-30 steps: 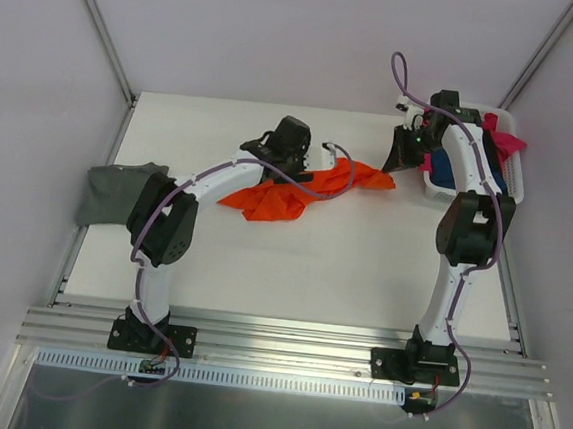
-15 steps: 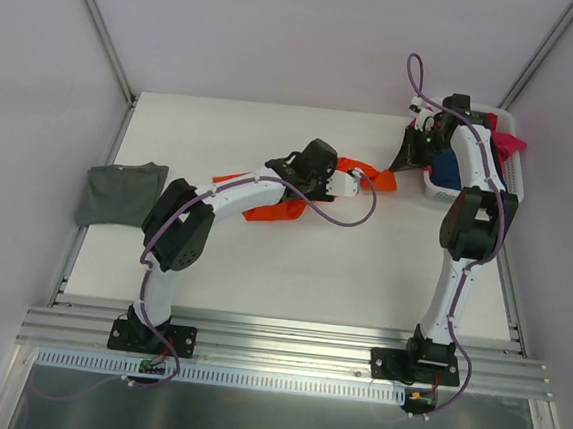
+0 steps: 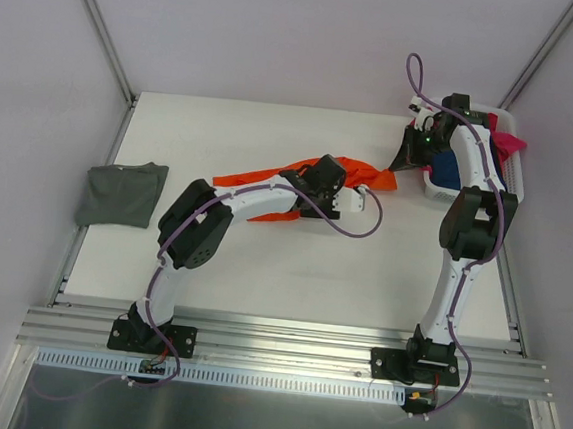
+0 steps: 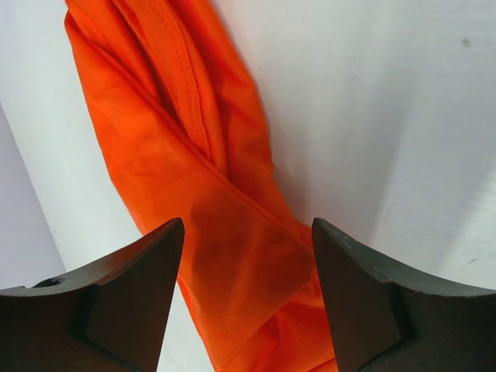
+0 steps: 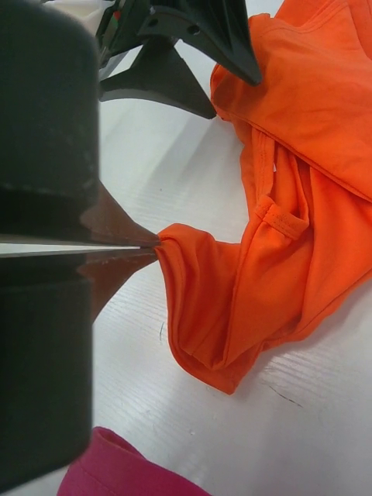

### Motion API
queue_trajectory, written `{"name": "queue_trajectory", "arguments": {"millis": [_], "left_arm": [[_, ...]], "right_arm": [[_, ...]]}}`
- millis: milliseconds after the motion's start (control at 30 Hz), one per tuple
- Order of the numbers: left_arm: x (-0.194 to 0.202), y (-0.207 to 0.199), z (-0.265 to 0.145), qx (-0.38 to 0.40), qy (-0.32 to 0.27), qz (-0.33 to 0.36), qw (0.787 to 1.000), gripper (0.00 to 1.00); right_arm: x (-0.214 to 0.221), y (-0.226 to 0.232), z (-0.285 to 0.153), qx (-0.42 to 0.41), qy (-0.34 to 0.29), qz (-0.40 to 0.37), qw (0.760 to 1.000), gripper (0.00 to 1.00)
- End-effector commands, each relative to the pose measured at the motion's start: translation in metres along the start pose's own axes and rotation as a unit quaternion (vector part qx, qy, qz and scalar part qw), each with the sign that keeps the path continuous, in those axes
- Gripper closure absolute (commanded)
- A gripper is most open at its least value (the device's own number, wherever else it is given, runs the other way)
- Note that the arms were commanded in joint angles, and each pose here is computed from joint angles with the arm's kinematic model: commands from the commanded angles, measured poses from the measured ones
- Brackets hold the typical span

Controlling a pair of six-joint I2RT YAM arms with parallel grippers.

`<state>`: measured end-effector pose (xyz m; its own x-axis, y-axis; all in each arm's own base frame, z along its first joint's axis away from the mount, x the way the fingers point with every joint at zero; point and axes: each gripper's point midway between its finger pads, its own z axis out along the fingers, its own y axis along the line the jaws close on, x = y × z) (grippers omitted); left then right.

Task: Fold and stack the t-shirts
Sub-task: Flatten out the tshirt

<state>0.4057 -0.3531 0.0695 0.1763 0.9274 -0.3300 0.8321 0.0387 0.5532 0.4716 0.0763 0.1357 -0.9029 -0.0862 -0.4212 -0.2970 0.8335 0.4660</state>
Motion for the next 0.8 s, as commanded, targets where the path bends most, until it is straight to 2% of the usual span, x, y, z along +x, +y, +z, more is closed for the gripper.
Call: {"name": "queue_trajectory", "arguments": {"millis": [0,233,567,767], "left_arm": [[-0.028,-0.003,-0.005,0.011,-0.033,-0.011,0.999,0.32],[-0.026,-0.008,-0.014,0.019,-0.012,-0.036,0.999,0.30],[0.009,-0.012,-0.014,0.003,0.052,-0.067,0.996,0.25],[0.028,-0.001,-0.005,-0.010,0.073,-0.089,0.993,0.28]], "right_arm": [[-0.007,0.011,-0.014,0.001,-0.018,-0.014,1.000,0.99],[-0.002,0.013,-0.016,0.000,-0.014,-0.015,1.000,1.00],[-0.007,0.014,-0.011,-0.007,-0.021,-0.013,1.000,0.99],[-0.006,0.014,-0.010,-0.005,-0.020,-0.012,1.000,0.99]]}}
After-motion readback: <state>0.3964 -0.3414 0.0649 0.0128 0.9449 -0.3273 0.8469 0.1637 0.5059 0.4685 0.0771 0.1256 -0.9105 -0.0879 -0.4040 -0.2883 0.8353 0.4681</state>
